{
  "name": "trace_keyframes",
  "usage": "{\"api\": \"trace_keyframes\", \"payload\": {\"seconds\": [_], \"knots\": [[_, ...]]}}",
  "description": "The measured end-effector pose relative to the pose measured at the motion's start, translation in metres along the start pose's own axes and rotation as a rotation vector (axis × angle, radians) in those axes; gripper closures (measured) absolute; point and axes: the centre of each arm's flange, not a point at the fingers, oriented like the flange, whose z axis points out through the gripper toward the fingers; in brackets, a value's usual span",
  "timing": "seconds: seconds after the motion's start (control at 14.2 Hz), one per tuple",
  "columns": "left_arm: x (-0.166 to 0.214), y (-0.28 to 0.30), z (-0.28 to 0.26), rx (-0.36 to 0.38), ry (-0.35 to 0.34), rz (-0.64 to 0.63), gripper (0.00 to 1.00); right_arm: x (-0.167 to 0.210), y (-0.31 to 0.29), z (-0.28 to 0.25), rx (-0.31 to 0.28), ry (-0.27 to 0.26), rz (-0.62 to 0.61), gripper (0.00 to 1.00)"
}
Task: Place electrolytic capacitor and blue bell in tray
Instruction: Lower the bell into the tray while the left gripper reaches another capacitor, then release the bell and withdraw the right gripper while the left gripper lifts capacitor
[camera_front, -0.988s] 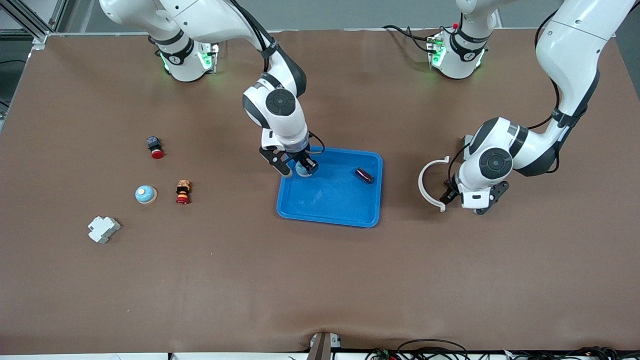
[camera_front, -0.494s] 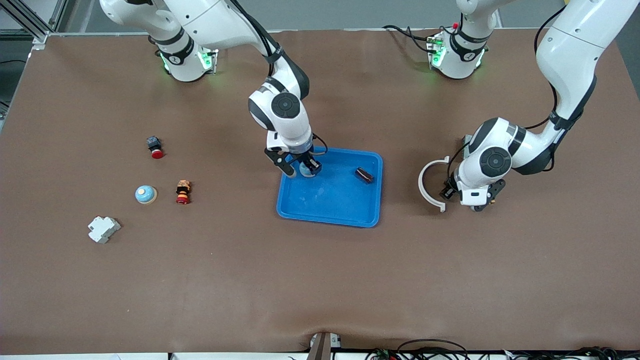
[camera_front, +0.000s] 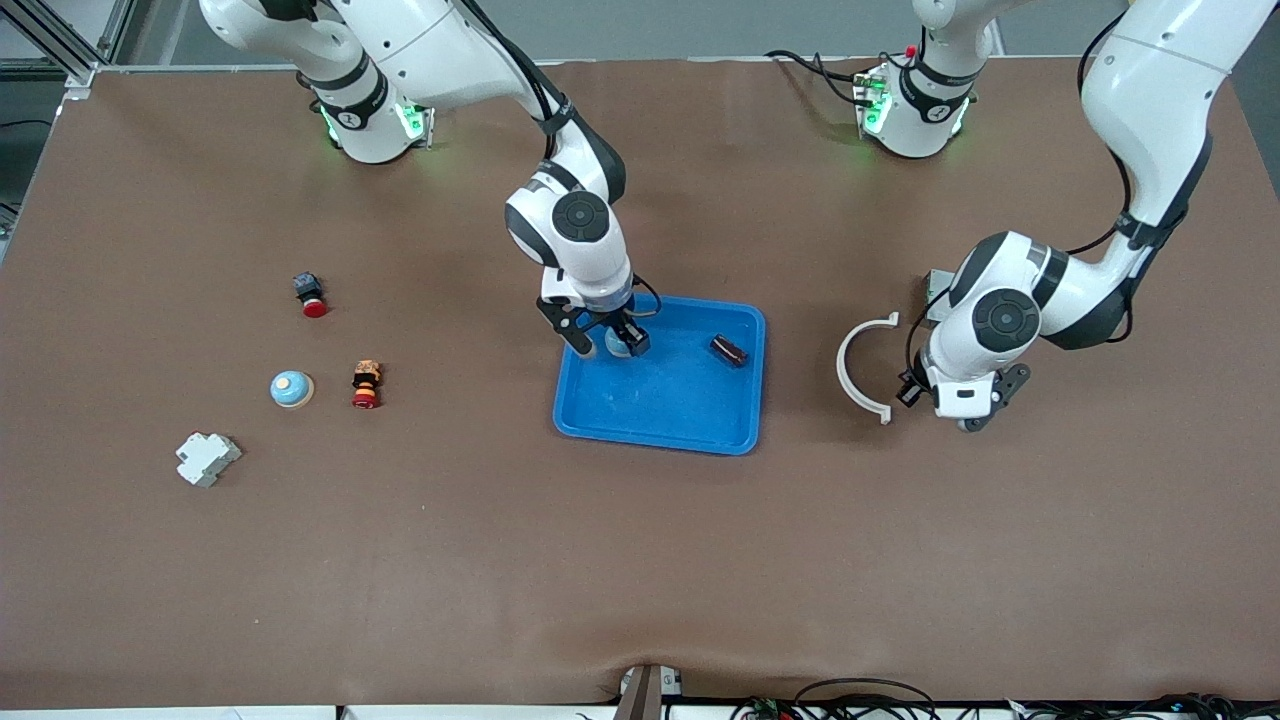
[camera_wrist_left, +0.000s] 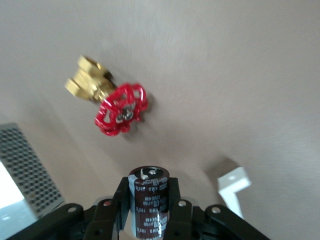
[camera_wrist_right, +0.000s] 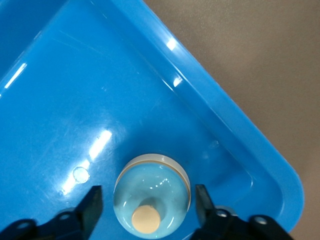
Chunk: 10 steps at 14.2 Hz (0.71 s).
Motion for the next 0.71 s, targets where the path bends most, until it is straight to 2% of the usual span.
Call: {"api": "trace_keyframes", "payload": {"seconds": [0.07, 0.28, 0.49, 0.71], "knots": [[-0.002, 0.007, -0.019, 0.006, 0.011, -0.004, 0.66, 0.000, -0.001, 0.000, 0.001, 0.002, -0.001, 0.02], [-0.021, 0.032, -0.060, -0.018, -0.012, -0.040, 0.66, 0.001, -0.005, -0.005, -0.021, 0.022, -0.030, 0.00], [-0.057, 0.062, -0.076, -0.054, -0.047, -0.086, 0.66, 0.020, -0.010, -0.018, -0.130, 0.048, -0.146, 0.00], [-0.108, 0.102, -0.082, -0.078, -0.069, -0.147, 0.66, 0.074, -0.013, -0.052, -0.190, 0.043, -0.268, 0.00]]}}
